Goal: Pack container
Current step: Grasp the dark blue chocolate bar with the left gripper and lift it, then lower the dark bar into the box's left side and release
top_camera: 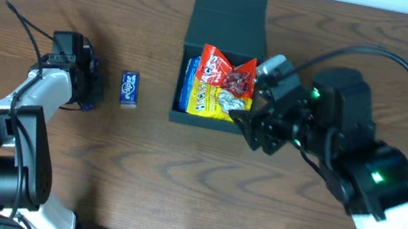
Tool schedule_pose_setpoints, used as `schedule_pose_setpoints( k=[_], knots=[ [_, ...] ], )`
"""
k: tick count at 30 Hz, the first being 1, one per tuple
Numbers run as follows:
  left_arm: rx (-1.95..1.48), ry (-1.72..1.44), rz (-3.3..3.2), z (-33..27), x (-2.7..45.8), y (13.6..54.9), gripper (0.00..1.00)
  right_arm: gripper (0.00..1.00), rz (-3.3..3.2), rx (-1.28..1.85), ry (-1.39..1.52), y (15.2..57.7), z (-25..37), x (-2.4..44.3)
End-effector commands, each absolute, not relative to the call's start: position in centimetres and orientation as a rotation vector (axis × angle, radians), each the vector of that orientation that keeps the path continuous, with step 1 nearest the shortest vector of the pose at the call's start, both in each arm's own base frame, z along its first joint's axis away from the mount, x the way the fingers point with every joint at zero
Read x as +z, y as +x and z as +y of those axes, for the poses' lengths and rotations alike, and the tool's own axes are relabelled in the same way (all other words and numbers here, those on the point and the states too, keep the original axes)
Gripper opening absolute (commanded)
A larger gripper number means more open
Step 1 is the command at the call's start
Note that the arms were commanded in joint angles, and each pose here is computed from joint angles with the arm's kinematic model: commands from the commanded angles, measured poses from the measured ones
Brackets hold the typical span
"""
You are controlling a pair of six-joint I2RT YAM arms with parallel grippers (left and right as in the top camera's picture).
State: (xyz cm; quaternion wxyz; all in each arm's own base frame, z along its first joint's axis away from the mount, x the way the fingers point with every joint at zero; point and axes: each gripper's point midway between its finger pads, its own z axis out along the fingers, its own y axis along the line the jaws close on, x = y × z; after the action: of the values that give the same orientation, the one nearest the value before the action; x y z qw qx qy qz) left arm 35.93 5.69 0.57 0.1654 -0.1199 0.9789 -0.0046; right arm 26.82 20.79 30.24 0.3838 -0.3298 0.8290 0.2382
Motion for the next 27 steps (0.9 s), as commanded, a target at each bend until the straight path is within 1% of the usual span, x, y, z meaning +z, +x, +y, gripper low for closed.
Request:
schedule_pose_setpoints(
  k=[1, 8, 13, 17, 20, 27],
  knots=[
    [-0.127, -0.324, 2.7, 4.4, 4.0, 36.8, 0.06, 0.72, 2.061, 0.611, -0.856, 25.6, 20.4, 31.7],
    [-0.204, -0.204, 2.578, 1.4, 10.1, 36.6, 0.06, 0.74, 1.987, 0.609, -0.846, 24.0, 19.5, 33.9],
    [-0.276, -0.092, 2.5, -2.8, 13.6, 36.2, 0.06, 0.74, 1.962, 0.609, -0.842, 23.2, 19.1, 34.7],
    [-0.396, -0.119, 2.482, -6.7, 14.6, 35.8, 0.06, 0.73, 1.964, 0.621, -0.827, 22.7, 18.9, 34.9],
    [-0.51, -0.063, 2.472, -10.0, 15.0, 35.6, 0.06, 0.74, 1.961, 0.647, -0.839, 22.3, 19.1, 35.0],
    [-0.608, 0.045, 2.406, -15.6, 15.7, 36.3, 0.06, 0.74, 1.97, 0.668, -0.851, 21.9, 19.2, 34.7]
  ],
)
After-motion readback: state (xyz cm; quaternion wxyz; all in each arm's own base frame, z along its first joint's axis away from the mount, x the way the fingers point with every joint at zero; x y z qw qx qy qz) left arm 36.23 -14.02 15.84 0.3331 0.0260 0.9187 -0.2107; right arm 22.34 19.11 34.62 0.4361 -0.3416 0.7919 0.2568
